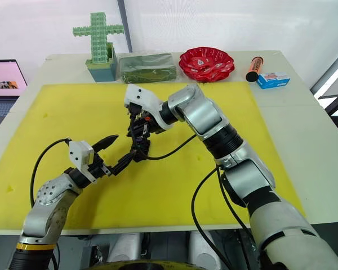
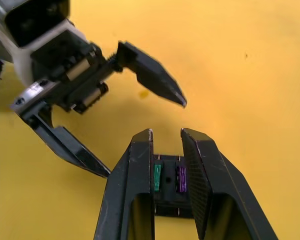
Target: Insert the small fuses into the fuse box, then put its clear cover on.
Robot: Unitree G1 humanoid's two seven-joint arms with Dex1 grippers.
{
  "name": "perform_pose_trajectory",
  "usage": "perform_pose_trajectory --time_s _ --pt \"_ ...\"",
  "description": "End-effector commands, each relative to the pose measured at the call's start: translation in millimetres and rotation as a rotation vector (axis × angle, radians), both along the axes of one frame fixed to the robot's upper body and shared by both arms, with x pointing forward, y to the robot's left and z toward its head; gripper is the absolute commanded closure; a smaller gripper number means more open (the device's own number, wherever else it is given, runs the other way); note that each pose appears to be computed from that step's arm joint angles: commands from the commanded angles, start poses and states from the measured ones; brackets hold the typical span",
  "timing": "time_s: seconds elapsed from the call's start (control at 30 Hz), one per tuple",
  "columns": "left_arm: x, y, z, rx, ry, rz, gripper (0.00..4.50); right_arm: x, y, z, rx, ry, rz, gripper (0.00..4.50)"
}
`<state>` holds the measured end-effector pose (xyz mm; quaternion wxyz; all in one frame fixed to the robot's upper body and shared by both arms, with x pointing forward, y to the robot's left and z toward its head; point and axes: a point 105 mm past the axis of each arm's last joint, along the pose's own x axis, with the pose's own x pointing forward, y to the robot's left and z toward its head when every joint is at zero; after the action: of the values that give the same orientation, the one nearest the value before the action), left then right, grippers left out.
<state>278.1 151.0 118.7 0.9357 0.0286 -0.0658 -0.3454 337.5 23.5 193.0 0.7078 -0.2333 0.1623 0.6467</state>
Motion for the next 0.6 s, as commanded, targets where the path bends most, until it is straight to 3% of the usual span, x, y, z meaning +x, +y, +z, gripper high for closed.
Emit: perform_pose_trajectory --time_s 0.03,0.07,0.6 --pt "0 3 8 0.003 -0.032 -0.003 0.00 4 2 15 0.053 -0.043 -0.014 4.20" --pt "0 3 8 0.003 -0.032 -0.003 0.00 5 2 15 0.054 -0.042 -0.014 4.47" --pt "-1 2 9 0.005 -0.031 -0.007 0.00 9 3 -17 0.019 -0.019 -0.021 4.47"
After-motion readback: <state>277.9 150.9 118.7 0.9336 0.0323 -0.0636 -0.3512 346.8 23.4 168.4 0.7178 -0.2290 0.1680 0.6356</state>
